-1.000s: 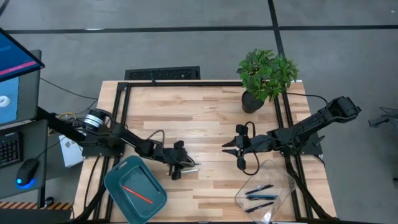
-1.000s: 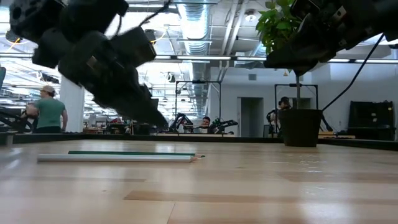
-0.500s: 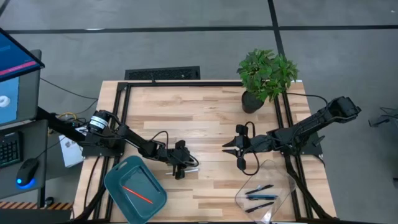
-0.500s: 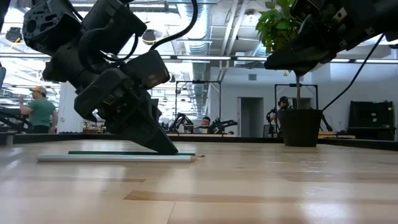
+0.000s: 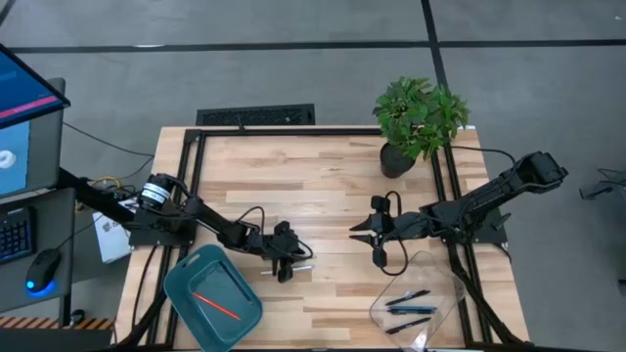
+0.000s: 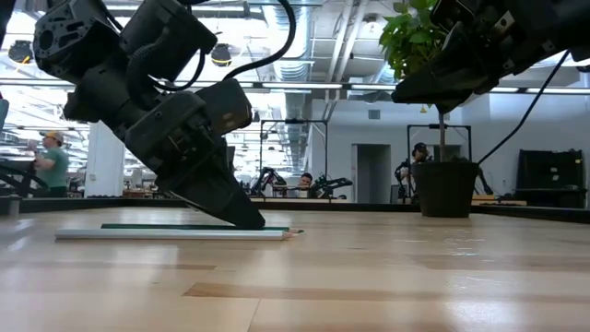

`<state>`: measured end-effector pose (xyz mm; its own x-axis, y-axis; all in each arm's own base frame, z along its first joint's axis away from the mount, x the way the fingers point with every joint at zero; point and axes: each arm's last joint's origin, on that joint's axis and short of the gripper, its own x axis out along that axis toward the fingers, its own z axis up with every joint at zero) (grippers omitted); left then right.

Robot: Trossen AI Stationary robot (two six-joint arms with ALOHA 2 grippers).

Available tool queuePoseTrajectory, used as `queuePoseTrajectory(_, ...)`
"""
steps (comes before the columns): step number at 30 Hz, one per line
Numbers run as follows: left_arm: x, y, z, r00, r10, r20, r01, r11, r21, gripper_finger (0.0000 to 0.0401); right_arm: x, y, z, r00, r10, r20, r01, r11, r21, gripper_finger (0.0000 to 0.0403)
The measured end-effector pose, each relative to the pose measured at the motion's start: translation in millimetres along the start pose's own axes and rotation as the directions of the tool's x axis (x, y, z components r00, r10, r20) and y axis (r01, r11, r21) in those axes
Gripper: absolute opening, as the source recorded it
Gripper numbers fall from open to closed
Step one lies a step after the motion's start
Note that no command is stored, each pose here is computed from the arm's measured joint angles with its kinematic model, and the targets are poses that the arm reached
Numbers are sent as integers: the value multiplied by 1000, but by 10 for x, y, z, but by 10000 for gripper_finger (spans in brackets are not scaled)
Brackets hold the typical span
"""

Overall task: Sort pens & pencils
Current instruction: Put the green pencil in the blue bin

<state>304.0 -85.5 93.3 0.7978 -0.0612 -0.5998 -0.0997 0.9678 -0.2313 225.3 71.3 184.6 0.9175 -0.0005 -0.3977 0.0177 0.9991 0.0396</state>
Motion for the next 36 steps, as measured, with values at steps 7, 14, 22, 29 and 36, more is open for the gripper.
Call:
queuePoseTrajectory(7, -18, -82, -37, 999, 45, 29, -47, 996, 77, 84, 0, 0, 0, 1000, 0, 0, 0, 1000, 0, 113)
queuePoseTrajectory(14, 85, -67, -105, 998, 41, 55, -46, 995, 90, 84, 0, 0, 0, 1000, 0, 0, 0, 1000, 0, 113)
queuePoseTrajectory(22, 215, -21, -180, 996, 24, 86, -31, 996, 79, 84, 0, 0, 0, 1000, 0, 0, 0, 1000, 0, 113)
queuePoseTrajectory(29, 215, -12, -194, 997, 38, 72, -46, 993, 111, 84, 0, 1, 0, 1000, 1, 0, -1, 1000, 0, 113)
queuePoseTrajectory(36, 218, -4, -206, 996, 53, 67, -63, 988, 144, 84, 0, 1, 0, 1000, 1, 0, -1, 1000, 0, 113)
